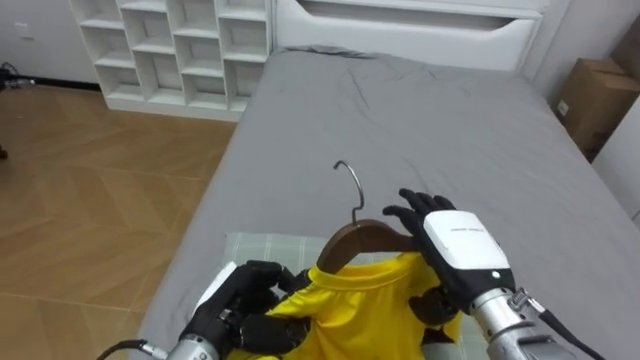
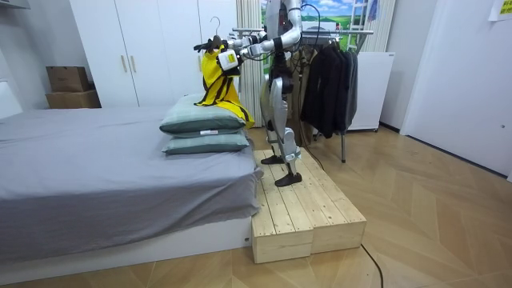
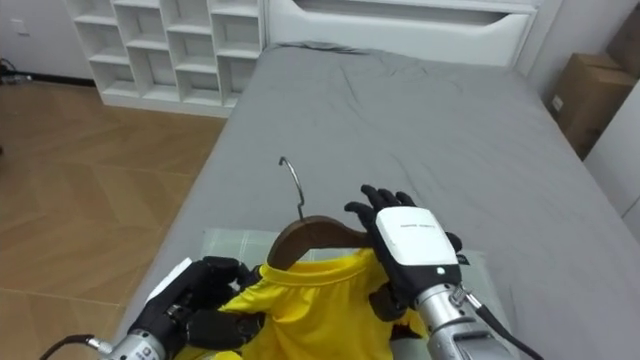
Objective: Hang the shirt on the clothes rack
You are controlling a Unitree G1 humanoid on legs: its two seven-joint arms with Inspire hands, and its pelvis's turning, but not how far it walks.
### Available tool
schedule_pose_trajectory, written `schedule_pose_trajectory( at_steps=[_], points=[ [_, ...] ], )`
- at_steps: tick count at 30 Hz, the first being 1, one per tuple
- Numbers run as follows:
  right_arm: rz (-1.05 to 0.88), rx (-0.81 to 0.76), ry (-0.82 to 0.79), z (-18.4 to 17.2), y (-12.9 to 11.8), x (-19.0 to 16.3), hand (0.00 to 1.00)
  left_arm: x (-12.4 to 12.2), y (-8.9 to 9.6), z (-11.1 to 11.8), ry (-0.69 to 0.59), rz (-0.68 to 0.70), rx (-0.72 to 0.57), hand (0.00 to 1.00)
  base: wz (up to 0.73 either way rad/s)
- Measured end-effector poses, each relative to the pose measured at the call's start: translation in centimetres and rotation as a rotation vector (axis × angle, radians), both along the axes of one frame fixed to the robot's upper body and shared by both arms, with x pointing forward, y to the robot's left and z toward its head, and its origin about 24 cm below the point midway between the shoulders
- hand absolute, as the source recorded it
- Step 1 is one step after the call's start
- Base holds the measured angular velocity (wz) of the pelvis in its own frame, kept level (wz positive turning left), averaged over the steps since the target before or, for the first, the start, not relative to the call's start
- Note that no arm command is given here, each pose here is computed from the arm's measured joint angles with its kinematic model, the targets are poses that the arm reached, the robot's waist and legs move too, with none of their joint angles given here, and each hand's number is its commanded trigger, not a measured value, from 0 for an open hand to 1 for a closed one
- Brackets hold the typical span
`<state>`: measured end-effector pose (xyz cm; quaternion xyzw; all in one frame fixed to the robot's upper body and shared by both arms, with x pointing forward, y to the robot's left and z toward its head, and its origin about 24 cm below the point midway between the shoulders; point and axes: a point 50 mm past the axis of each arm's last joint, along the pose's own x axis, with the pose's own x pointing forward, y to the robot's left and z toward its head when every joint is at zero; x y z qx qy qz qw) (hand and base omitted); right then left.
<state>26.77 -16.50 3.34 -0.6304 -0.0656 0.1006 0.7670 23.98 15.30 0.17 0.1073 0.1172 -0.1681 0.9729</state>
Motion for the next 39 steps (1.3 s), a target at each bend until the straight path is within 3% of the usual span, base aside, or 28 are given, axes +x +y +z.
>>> schedule_pose_trajectory(
  at_steps=[23, 39],
  points=[
    [0.015, -0.032, -0.014, 0.23, -0.13, 0.00, 1.00, 0.23, 0.93, 0.30, -0.010, 0.009, 0.027, 1.00, 0.01],
    [0.026, -0.033, -0.013, 0.17, 0.15, -0.13, 1.00, 0.53, 0.57, 0.59, -0.019, -0.013, 0.018, 1.00, 0.00]
  ],
)
